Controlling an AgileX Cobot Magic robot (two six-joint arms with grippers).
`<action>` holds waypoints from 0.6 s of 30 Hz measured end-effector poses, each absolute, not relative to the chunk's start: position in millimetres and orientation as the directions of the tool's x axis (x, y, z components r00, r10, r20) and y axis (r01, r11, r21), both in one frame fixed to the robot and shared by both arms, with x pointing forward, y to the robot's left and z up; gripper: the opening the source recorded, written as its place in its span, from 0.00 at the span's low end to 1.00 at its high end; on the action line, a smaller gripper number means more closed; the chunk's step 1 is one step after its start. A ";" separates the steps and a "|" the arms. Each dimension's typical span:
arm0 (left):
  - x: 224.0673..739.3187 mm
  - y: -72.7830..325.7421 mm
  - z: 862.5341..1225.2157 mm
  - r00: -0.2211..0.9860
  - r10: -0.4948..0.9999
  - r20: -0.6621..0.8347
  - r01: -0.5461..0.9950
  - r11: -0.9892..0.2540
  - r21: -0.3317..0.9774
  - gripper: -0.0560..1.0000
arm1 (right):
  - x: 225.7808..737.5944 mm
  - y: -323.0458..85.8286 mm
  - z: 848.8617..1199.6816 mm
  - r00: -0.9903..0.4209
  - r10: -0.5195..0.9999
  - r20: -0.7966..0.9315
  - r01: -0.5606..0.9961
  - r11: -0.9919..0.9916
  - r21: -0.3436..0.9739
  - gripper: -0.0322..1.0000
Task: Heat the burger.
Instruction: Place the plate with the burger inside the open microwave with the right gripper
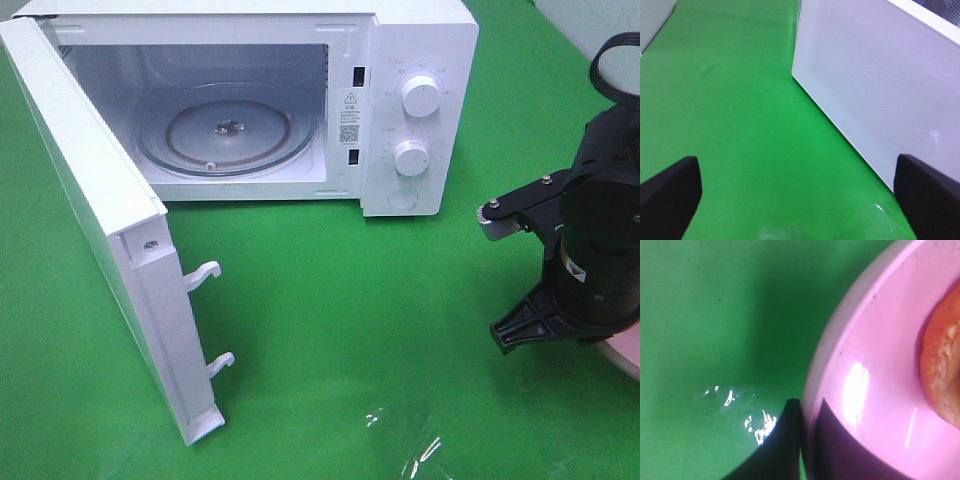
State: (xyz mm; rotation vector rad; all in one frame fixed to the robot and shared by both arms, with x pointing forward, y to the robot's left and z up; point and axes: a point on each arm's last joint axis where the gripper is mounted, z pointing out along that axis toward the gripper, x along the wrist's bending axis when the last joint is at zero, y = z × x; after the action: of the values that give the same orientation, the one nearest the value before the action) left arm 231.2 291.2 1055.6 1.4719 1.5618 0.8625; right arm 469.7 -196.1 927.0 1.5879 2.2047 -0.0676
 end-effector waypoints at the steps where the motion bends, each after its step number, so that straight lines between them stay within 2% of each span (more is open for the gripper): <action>1: 231.2 291.2 1055.6 0.003 0.995 -0.100 0.445 0.088 0.891 0.96 | 469.7 -196.1 927.0 -0.259 0.896 -0.361 0.916 0.346 0.202 0.05; 18: 231.2 291.2 1055.6 0.003 0.995 -0.100 0.445 0.088 0.891 0.96 | 444.9 -178.4 951.0 -0.321 0.858 -0.401 0.876 0.430 0.219 0.06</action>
State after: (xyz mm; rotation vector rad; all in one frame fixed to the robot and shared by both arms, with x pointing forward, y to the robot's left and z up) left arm 231.2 291.2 1055.6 1.4719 1.5618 0.8625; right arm 444.9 -178.4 951.0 1.4644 2.2301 -0.0531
